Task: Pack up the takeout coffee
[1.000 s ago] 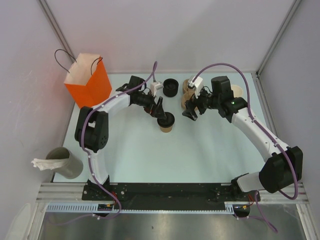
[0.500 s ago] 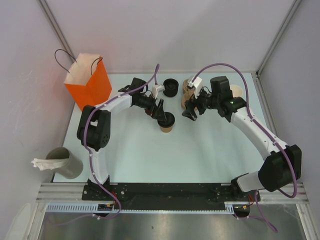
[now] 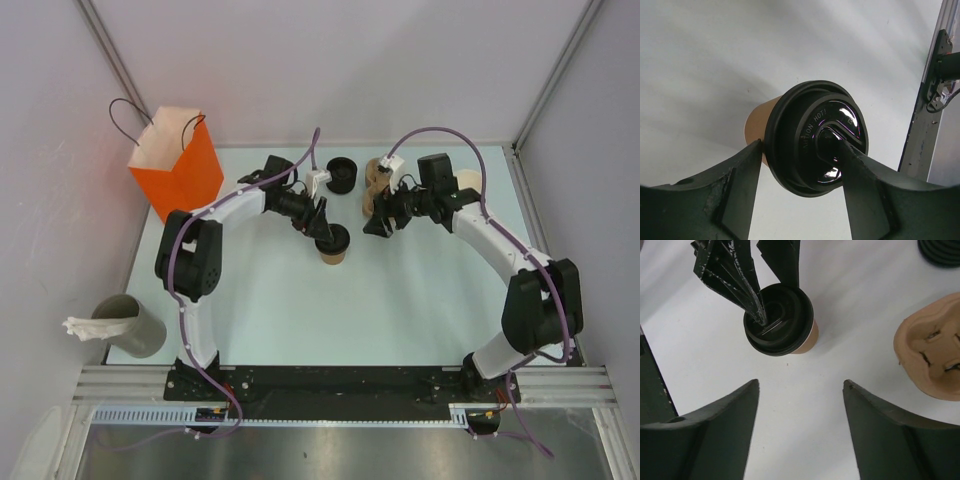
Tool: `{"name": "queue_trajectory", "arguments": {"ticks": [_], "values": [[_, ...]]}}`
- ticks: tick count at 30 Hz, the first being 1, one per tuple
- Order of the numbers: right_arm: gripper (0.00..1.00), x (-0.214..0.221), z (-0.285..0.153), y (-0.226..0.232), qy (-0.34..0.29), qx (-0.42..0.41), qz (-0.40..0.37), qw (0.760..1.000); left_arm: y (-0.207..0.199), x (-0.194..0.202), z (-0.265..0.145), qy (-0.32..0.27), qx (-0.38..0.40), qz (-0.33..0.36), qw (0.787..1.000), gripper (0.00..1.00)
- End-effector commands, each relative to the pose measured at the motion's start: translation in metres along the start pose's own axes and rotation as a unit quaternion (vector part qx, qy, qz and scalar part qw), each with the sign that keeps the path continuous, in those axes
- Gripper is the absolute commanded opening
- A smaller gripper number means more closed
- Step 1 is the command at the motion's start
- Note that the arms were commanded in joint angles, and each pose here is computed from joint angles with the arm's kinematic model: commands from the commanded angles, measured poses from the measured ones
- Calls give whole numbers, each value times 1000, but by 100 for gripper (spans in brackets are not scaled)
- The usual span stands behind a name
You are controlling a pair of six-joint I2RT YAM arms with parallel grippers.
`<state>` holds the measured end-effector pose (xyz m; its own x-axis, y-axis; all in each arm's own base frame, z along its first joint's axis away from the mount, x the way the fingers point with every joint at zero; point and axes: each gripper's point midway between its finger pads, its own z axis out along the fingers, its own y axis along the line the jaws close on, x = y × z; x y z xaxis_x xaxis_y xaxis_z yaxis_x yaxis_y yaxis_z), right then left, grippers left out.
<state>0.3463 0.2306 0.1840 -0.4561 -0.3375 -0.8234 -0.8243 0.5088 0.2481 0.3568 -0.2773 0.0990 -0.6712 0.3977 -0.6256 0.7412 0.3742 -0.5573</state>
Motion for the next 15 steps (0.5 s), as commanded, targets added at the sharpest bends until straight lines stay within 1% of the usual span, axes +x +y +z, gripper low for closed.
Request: {"name": "queue_trajectory", "arguments": {"ticks": [1, 3, 7, 15], "values": [[68, -7, 11, 4, -22, -35, 38, 998, 25, 7, 7, 19, -41, 6, 999, 64], [65, -6, 17, 3, -24, -45, 47, 998, 27, 9, 8, 22, -43, 4, 999, 63], [61, -3, 29, 4, -23, -57, 60, 996, 34, 15, 10, 34, -62, 0, 997, 60], [55, 16, 51, 1, 3, -60, 91, 994, 39, 23, 14, 56, -91, 8, 994, 56]]}}
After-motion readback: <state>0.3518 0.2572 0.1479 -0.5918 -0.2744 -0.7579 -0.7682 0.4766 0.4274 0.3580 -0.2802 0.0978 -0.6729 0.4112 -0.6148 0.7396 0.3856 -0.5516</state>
